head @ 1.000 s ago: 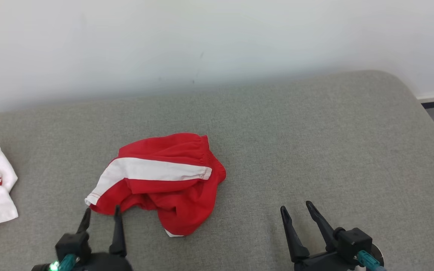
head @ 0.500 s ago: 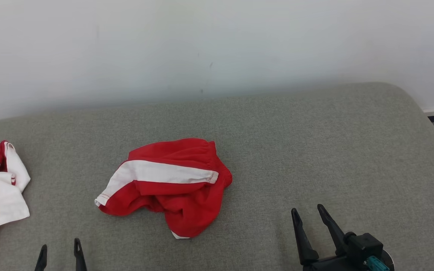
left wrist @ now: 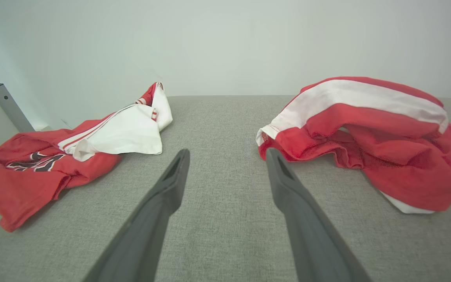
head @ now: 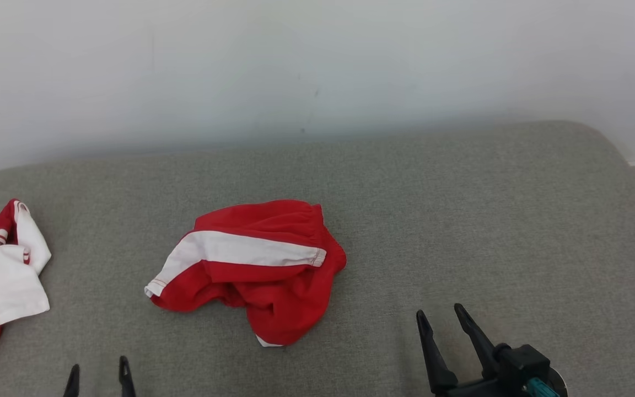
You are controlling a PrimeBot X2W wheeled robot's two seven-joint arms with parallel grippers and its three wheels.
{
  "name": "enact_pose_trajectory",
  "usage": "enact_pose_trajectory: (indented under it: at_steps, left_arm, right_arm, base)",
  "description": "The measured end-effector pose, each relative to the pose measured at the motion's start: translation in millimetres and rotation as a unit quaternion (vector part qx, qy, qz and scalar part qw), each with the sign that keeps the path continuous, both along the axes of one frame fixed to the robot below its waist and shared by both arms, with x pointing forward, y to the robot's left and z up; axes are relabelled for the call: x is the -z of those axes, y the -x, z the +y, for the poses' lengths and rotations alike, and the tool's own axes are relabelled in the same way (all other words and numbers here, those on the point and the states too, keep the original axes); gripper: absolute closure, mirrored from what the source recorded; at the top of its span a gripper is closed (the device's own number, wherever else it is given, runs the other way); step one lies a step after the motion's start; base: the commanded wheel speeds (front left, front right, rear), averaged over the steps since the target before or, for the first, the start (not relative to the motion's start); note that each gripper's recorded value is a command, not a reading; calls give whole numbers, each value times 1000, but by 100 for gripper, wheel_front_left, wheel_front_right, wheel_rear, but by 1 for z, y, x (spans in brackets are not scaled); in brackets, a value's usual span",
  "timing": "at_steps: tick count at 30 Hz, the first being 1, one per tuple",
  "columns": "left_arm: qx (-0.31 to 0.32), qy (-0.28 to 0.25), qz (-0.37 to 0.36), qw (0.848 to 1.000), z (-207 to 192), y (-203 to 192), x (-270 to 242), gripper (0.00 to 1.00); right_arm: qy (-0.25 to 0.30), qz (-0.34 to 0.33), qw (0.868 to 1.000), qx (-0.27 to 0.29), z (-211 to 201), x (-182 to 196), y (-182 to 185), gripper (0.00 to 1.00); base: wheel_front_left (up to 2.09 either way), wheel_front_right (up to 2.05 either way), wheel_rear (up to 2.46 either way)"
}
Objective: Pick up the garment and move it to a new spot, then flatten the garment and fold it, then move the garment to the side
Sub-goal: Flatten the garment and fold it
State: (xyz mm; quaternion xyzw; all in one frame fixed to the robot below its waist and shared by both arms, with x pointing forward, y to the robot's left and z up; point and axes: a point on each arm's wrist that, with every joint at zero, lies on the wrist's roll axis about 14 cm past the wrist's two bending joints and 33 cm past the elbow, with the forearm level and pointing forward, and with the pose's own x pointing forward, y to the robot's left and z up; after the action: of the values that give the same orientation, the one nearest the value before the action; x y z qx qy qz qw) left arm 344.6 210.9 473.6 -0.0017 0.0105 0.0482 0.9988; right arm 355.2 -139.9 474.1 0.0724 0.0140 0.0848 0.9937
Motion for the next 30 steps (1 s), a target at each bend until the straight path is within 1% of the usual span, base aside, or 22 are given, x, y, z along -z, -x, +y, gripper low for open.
enact_pose_trajectory:
  at_steps: [5, 11, 17, 23, 30]
  left_arm:
    - [12, 5, 5, 1000, -8, -5, 4, 0]
    - [21, 11, 15, 1000, -15, -16, 11, 0]
    - [8, 26, 29, 999, -10, -18, 20, 0]
    - [-15, 24, 47, 999, 4, -13, 30, 0]
    - [-36, 22, 63, 997, 15, -9, 39, 0]
  right_arm:
    - [0, -4, 1000, -27, 17, -3, -13, 0]
    - [0, -13, 998, -62, 40, -9, -43, 0]
    - [-1, -16, 994, -110, 73, -9, -73, 0]
    - [2, -3, 990, -142, 97, 4, -98, 0]
    - [4, 45, 987, -153, 110, 39, -113, 0]
  base:
    - [0, 0, 0]
    - [0, 0, 0]
    - [0, 0, 0]
    - [0, 0, 0]
    - [0, 0, 0]
